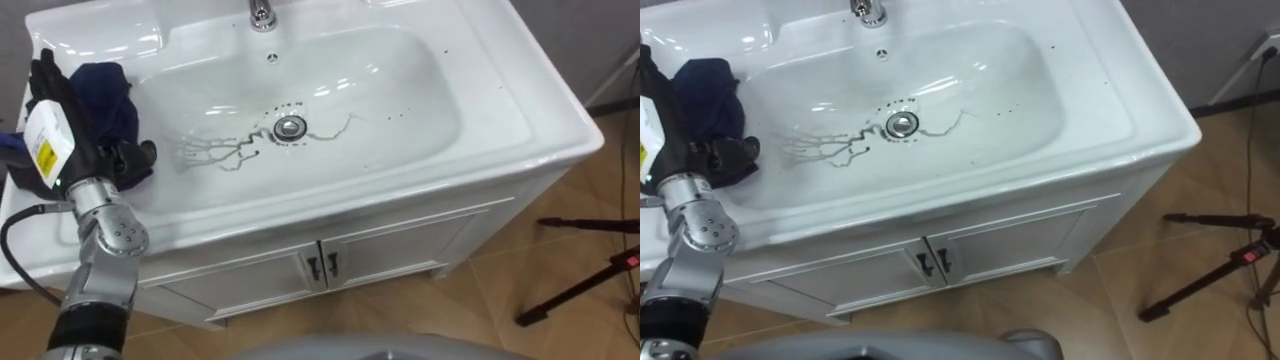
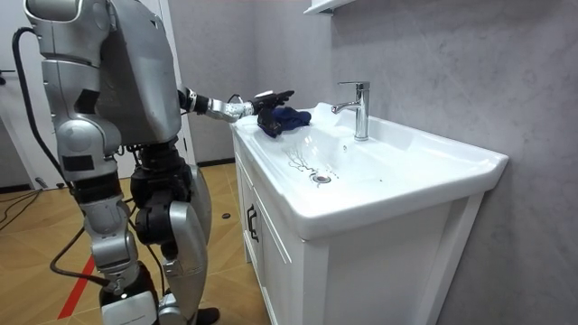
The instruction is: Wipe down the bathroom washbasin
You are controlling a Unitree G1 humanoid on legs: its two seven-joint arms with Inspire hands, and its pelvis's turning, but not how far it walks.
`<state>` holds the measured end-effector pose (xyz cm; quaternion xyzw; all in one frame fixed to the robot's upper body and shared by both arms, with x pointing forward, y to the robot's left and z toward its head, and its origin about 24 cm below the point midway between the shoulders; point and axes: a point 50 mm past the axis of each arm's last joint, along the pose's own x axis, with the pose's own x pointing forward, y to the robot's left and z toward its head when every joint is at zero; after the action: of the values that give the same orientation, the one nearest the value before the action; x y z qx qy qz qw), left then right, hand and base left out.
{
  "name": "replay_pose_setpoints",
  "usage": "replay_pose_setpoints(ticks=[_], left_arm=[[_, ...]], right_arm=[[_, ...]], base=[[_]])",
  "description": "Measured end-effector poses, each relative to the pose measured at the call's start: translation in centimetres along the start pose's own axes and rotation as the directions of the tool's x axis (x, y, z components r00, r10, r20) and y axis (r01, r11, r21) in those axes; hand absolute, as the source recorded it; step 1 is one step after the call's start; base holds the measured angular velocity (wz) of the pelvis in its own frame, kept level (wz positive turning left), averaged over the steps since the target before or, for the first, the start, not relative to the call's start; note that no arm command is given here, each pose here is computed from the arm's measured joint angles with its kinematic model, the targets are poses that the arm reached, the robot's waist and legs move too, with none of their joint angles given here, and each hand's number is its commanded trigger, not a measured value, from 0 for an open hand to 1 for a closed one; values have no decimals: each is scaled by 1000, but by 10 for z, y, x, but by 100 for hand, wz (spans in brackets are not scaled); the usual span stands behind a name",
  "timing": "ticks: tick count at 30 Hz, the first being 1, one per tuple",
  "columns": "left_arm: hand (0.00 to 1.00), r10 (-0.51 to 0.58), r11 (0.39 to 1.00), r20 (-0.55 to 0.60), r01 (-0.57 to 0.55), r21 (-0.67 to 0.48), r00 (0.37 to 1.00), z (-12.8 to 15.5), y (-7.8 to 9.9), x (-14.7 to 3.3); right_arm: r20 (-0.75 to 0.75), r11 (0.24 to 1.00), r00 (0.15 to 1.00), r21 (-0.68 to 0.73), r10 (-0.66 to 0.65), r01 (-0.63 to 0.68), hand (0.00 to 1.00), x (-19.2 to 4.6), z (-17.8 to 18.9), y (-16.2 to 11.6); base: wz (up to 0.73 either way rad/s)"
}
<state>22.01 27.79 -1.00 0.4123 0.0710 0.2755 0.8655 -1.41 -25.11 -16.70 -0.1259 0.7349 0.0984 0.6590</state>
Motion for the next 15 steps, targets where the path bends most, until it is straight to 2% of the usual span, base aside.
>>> replay_pose_setpoints(ticks=[12, 15], left_arm=[[0, -3, 1000, -50, 4, 30, 999, -6, -1, -1], [0, -30, 997, -130, 40, 71, 991, -25, -5, -7]], right_arm=[[-5, 1000, 1000, 4, -3, 3, 0, 0, 2, 1], [-11, 1000, 1000, 14, -18, 18, 0, 0, 2, 0]], base=[[0], [-8]])
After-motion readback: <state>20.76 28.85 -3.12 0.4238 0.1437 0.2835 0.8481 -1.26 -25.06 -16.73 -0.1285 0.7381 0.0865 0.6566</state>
